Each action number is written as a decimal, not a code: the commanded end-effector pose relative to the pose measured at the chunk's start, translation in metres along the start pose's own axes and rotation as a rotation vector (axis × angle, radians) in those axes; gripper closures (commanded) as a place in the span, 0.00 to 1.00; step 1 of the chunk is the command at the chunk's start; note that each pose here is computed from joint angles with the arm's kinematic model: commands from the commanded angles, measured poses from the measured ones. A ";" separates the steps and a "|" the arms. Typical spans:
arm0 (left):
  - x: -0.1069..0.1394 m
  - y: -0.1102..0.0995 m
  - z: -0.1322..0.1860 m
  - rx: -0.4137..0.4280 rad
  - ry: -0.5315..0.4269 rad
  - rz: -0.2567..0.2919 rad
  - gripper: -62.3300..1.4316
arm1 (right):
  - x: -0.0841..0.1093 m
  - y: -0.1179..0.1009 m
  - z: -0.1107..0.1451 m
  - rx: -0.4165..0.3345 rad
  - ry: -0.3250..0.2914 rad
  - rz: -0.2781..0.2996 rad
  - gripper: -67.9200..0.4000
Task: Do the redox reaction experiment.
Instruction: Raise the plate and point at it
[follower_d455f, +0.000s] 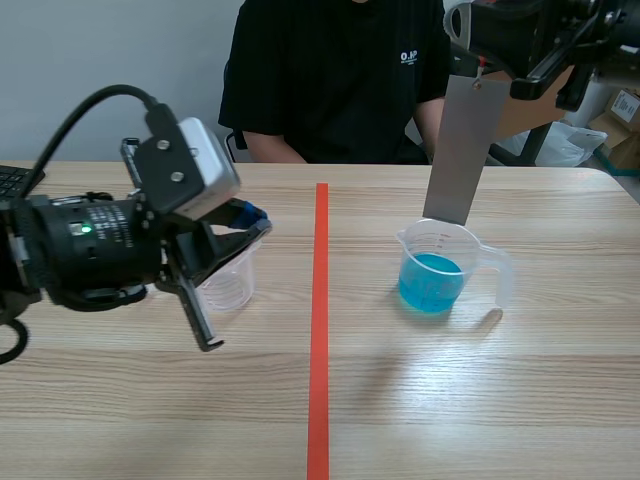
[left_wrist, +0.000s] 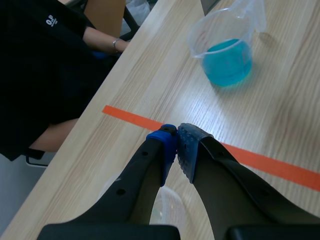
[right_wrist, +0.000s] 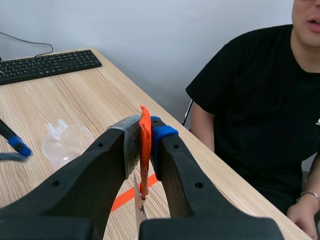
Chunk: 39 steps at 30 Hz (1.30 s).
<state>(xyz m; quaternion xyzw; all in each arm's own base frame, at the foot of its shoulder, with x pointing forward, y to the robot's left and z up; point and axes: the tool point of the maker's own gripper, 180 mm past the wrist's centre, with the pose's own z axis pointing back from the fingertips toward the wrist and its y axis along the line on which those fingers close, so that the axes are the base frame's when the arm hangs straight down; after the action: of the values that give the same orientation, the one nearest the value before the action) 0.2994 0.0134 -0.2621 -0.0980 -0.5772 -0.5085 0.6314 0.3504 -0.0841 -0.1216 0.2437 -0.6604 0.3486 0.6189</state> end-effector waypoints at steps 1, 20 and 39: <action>-0.002 -0.001 -0.011 0.009 0.001 0.010 0.91 | 0.017 -0.004 0.002 0.000 -0.041 0.032 0.97; 0.007 -0.016 -0.100 -0.023 -0.008 0.019 0.91 | 0.017 -0.004 0.002 0.000 -0.041 0.032 0.97; 0.035 -0.015 -0.126 -0.023 -0.095 0.062 0.91 | 0.017 -0.004 0.002 0.000 -0.041 0.032 0.97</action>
<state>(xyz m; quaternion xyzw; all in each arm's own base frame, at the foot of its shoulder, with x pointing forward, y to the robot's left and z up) 0.3601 -0.0913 -0.2963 -0.1350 -0.5803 -0.4934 0.6338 0.3504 -0.0841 -0.1216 0.2438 -0.6605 0.3485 0.6188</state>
